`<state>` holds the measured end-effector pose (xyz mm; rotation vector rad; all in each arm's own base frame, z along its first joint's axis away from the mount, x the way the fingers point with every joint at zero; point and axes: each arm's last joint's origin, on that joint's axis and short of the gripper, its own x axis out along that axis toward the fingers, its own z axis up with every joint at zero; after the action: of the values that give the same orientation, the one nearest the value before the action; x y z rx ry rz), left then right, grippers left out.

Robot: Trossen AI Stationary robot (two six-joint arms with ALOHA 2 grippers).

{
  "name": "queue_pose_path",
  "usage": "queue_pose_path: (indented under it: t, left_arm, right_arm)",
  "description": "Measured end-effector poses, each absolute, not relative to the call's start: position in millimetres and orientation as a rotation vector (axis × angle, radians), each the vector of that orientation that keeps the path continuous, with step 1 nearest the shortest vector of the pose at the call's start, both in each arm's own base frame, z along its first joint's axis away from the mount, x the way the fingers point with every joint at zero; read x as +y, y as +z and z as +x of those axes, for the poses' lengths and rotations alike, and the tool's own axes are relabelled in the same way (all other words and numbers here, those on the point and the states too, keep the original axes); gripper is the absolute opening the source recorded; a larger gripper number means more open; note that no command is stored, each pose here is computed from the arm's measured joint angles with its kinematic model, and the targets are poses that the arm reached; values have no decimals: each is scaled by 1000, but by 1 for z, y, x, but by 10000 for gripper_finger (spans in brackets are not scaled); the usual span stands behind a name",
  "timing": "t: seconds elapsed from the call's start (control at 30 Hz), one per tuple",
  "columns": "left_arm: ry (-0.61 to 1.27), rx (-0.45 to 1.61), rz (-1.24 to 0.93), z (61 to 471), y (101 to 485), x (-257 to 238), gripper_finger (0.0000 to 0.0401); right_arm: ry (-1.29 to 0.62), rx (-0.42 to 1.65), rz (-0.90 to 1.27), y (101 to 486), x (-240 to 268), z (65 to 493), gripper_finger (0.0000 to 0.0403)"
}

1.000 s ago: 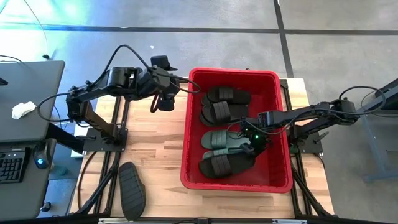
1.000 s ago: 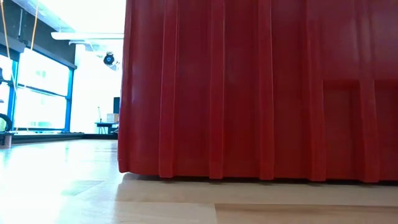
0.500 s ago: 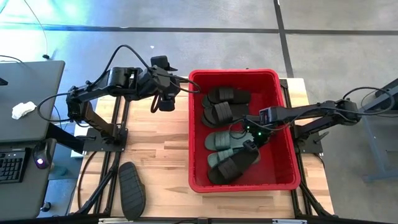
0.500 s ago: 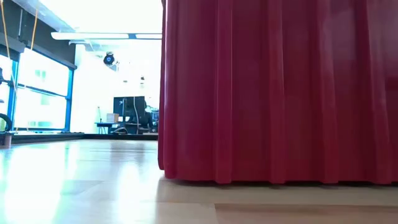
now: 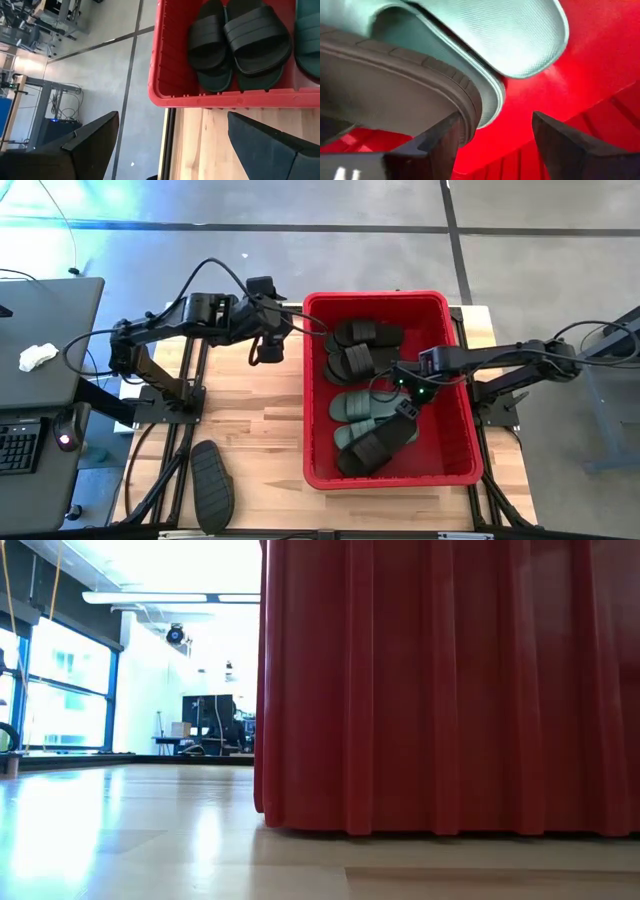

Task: Pick and place slides into bin
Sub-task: Put the black slide into the red container

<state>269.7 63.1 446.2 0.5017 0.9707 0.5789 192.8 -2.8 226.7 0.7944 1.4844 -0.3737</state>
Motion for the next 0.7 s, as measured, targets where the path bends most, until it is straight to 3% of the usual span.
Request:
queue_pose_path:
  t: [0.23,0.7]
  left_arm:
    - [589,966,480,270,445,63,353]
    - [574,951,431,271,444,62,353]
  right_arm:
    - [-277,1388,682,252,-4,200,234]
    - [188,1300,272,283,-2,206,221]
